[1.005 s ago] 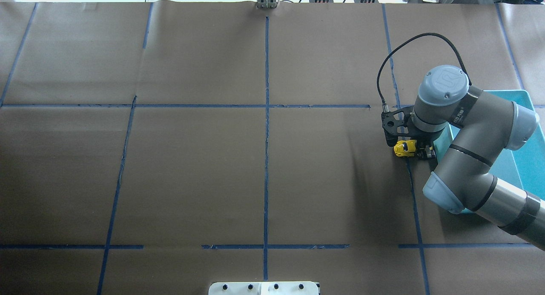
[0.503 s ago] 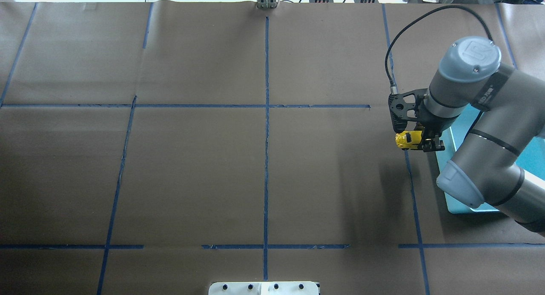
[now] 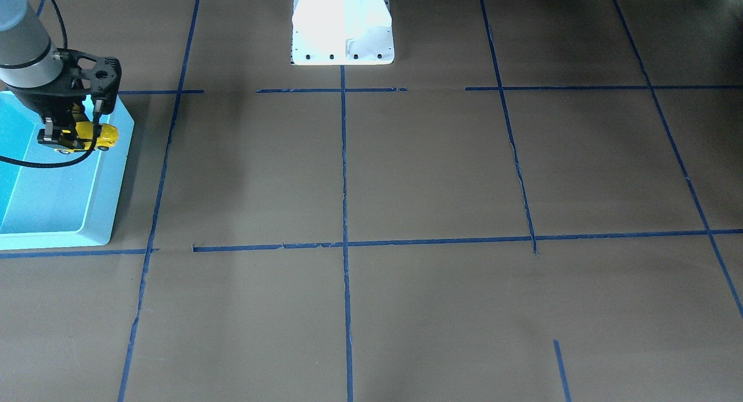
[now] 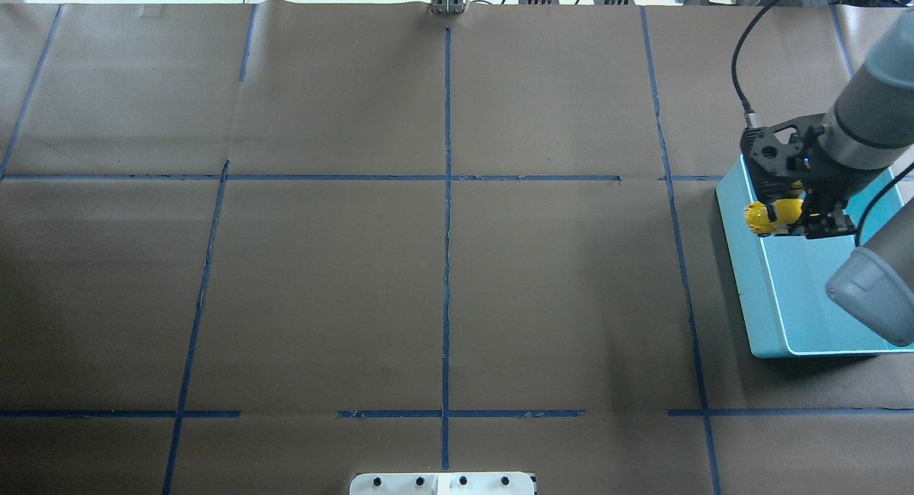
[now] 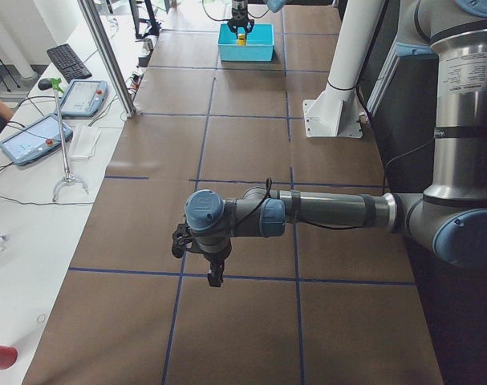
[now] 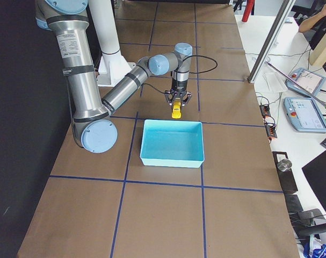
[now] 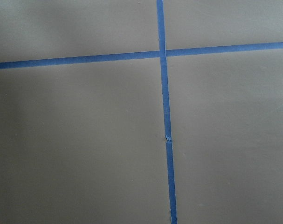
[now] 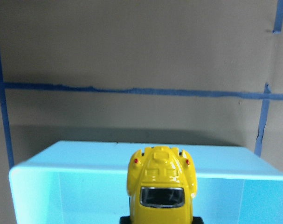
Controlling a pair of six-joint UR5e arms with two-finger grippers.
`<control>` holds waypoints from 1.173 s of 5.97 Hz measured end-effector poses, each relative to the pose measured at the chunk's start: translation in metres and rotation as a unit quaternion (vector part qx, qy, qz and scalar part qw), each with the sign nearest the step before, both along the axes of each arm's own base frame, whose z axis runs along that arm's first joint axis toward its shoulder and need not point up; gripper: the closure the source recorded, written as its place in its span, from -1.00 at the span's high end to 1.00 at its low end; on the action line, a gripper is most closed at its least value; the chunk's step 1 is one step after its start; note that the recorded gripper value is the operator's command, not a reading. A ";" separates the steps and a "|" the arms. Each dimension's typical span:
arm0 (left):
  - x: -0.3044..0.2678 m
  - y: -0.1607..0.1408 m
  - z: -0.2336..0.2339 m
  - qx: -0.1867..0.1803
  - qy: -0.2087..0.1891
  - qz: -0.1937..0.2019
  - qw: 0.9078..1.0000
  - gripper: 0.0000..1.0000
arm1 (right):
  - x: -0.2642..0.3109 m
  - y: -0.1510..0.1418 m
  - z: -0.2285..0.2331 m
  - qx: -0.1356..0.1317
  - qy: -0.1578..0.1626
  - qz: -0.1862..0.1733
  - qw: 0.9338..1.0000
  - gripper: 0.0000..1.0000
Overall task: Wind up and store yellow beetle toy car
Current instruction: 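Lift the yellow car with the right gripper over the bin rim, then lower the yellow car into the light-blue bin and open the right gripper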
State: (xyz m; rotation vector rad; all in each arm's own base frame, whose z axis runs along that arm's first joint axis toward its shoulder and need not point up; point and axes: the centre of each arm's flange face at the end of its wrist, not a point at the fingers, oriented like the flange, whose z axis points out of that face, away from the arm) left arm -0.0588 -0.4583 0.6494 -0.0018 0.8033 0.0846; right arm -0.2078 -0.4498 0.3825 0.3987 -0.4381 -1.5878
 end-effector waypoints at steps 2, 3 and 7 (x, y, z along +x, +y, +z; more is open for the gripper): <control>0.000 -0.001 -0.001 0.001 0.001 0.000 1.000 1.00 | 0.034 0.020 0.072 0.007 0.004 -0.010 1.000 -0.98; 0.000 -0.001 -0.002 0.001 0.001 0.000 1.000 1.00 | 0.038 0.028 0.110 0.010 -0.005 -0.005 1.000 -0.96; 0.001 -0.002 -0.001 0.002 0.001 0.001 1.000 1.00 | 0.009 0.023 0.174 -0.010 -0.017 0.016 1.000 -0.94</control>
